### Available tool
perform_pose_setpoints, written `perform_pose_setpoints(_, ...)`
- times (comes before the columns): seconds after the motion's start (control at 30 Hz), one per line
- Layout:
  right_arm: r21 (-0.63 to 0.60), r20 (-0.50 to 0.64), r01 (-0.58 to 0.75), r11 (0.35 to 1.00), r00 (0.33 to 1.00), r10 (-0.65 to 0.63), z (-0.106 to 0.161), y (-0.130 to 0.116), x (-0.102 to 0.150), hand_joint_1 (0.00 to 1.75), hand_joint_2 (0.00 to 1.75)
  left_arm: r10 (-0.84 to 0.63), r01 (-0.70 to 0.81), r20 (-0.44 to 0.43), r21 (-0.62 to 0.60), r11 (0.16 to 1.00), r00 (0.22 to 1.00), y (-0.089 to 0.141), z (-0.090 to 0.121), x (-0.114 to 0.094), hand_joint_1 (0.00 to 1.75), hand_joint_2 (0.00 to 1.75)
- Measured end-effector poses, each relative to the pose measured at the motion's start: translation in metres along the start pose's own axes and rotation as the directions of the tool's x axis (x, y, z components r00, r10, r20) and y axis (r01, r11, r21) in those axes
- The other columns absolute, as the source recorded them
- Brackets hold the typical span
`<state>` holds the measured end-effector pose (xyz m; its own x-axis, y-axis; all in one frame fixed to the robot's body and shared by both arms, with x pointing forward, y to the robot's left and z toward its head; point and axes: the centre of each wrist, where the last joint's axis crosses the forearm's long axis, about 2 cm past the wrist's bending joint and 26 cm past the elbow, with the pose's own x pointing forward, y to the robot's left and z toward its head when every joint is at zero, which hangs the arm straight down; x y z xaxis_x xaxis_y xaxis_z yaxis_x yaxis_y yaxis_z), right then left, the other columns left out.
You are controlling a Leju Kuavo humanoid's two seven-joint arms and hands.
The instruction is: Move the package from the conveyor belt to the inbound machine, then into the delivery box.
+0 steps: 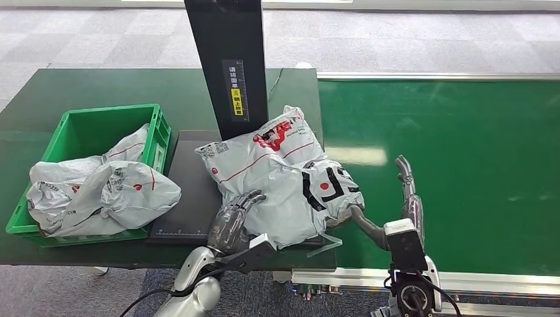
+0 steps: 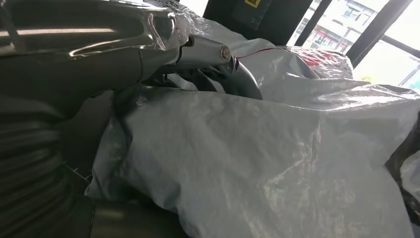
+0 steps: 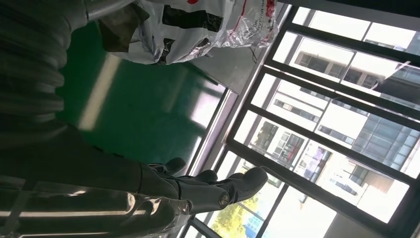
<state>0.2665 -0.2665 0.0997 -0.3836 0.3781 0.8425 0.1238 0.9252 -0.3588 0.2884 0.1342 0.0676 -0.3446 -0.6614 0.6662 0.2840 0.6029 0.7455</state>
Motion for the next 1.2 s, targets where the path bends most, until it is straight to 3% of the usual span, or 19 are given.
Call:
perform_pose_setpoints(0.13, 0.002, 0.0, 0.0, 1.0, 1.0, 0.0, 0.0, 0.0, 0.0, 0.0, 1.75, 0.003, -0.004, 0.01, 0.022, 1.0, 1.0, 0.0, 0.002, -0.001, 1.75, 1.75)
perform_pose_setpoints(0.4, 0.004, -0.001, -0.001, 1.0, 1.0, 0.001, 0.001, 0.0, 0.0, 0.0, 1.75, 0.032, -0.039, 0.064, 0.113, 0.993, 0.997, 0.005, 0.006, 0.0, 1.75, 1.75)
perform_pose_setpoints(0.57, 0.007, -0.002, 0.0, 1.0, 1.0, 0.0, 0.001, 0.0, 0.0, 0.0, 1.75, 0.062, -0.087, 0.116, 0.227, 0.97, 0.991, 0.012, 0.009, 0.002, 1.75, 1.75)
perform_pose_setpoints(0.7, 0.01, -0.003, 0.002, 1.0, 1.0, -0.002, 0.001, 0.0, 0.0, 0.0, 1.75, 0.054, -0.131, 0.214, 0.366, 0.921, 0.975, 0.022, 0.012, 0.005, 1.75, 1.75)
perform_pose_setpoints(0.9, 0.017, -0.004, 0.006, 1.0, 1.0, -0.006, 0.001, 0.0, 0.0, 0.0, 1.75, -0.034, -0.19, 0.365, 0.561, 0.806, 0.93, 0.038, 0.016, 0.018, 1.75, 1.75)
perform_pose_setpoints(1.03, 0.015, -0.006, 0.011, 1.0, 1.0, -0.011, 0.001, 0.0, 0.0, 0.0, 1.75, -0.104, -0.197, 0.412, 0.625, 0.756, 0.905, 0.052, 0.02, 0.032, 1.75, 1.75)
perform_pose_setpoints(1.2, 0.01, -0.014, 0.018, 1.0, 1.0, -0.018, 0.004, 0.0, -0.002, 0.0, 1.75, -0.344, -0.093, 0.421, 0.734, 0.672, 0.839, 0.091, 0.031, 0.054, 1.75, 1.75)
